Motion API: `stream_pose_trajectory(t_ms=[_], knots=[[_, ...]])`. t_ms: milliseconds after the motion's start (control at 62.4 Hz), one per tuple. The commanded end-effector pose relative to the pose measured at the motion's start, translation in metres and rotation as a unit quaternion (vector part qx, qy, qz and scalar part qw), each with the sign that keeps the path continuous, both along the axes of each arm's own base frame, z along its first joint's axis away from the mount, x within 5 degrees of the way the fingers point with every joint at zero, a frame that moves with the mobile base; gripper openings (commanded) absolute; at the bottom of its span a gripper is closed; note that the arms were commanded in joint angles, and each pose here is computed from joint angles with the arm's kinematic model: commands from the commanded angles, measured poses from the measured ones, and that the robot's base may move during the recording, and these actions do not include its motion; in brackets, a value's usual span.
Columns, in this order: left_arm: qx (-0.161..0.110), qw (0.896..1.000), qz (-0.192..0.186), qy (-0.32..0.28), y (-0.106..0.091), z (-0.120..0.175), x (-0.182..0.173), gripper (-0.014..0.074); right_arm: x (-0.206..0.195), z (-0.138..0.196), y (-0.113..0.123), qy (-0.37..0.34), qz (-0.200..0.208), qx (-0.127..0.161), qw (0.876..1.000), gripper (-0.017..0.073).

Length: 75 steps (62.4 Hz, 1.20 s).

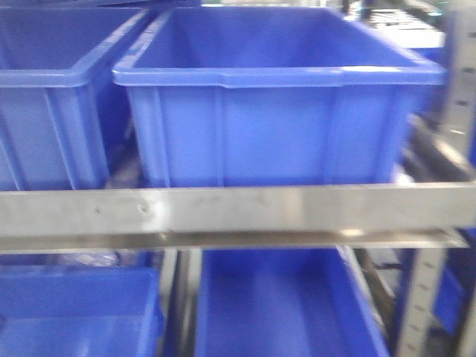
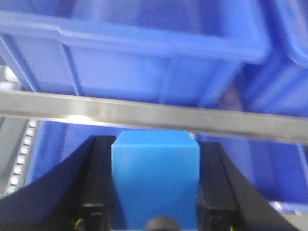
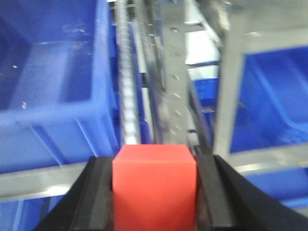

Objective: Sort and place red and blue blocks on shelf
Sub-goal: 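Extend both grippers with the cubes over the blue bins on the shelf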

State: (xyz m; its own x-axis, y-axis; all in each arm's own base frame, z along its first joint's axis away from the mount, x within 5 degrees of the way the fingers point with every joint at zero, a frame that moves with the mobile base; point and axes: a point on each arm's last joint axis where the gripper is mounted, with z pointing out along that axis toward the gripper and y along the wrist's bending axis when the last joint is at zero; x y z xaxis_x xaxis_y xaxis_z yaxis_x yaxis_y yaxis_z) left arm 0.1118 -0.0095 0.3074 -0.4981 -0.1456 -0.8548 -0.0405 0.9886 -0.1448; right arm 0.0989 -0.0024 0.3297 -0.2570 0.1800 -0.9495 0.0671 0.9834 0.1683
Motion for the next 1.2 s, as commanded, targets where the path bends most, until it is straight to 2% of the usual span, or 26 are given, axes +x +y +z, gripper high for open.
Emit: stream_pose_trajectory(t_ms=[0,1185], knots=[[-0.006,0.999,-0.006,-0.050,-0.0012,0.0150,0.0029,0.0134,0.0011,0.0166,-0.0015,-0.055,-0.007,-0.007,0.998,0.0057],[-0.006,0.999,-0.006,-0.050,-0.0012,0.0150,0.0029,0.0134,0.0011,0.0166,-0.0015,-0.055,-0.007,-0.007,0.998,0.0057]])
